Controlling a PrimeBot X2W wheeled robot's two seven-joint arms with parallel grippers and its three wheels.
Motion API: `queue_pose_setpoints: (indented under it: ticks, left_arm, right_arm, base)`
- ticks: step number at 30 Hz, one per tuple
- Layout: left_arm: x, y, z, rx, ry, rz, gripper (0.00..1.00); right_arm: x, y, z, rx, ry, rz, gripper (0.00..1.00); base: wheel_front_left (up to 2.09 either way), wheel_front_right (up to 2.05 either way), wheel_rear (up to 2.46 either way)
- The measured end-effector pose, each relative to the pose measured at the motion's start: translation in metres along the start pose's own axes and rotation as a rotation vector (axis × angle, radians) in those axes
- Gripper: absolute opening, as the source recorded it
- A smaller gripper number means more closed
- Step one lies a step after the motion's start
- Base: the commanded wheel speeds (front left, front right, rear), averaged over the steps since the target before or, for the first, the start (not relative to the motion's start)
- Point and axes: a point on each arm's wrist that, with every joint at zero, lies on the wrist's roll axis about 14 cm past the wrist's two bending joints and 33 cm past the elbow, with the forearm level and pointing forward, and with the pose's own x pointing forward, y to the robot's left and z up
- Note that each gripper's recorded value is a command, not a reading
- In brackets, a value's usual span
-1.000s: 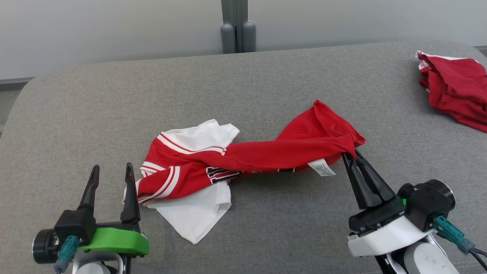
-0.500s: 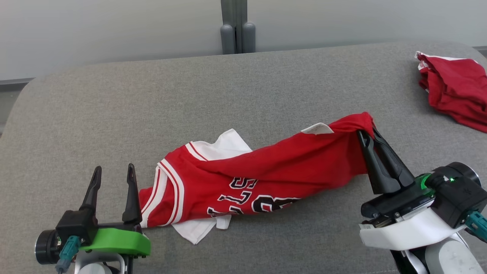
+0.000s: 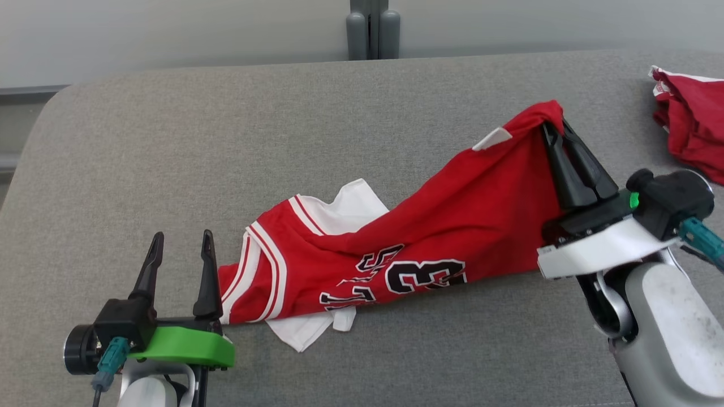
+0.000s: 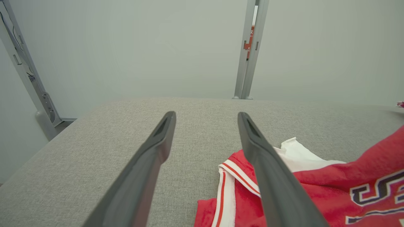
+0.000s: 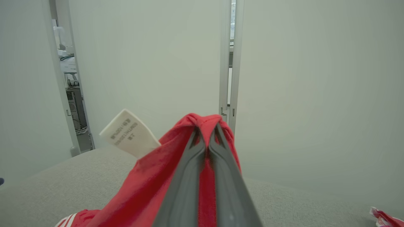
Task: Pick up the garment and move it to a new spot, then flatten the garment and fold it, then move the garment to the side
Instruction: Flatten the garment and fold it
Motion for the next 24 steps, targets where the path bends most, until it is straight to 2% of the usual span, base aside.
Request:
queue_pose_setpoints:
  ticks: [11,19,24]
  left_arm:
    - [0.013,0.002,-0.006,-0.011,0.016,0.009,1.0]
    - [0.021,0.003,-0.016,-0.025,0.042,0.019,1.0]
    - [0.026,0.002,-0.018,-0.027,0.049,0.019,1.0]
  right_arm:
    - [0.085,-0.025,-0.034,-0.047,0.036,0.033,0.0]
    - [0.134,-0.036,-0.088,-0.064,0.17,0.033,0.0]
    - [0.16,-0.041,-0.105,-0.073,0.208,0.023,0.0]
  base:
    - [0.0,0.0,0.0]
    - [0.0,0.0,0.0]
    - [0.0,0.0,0.0]
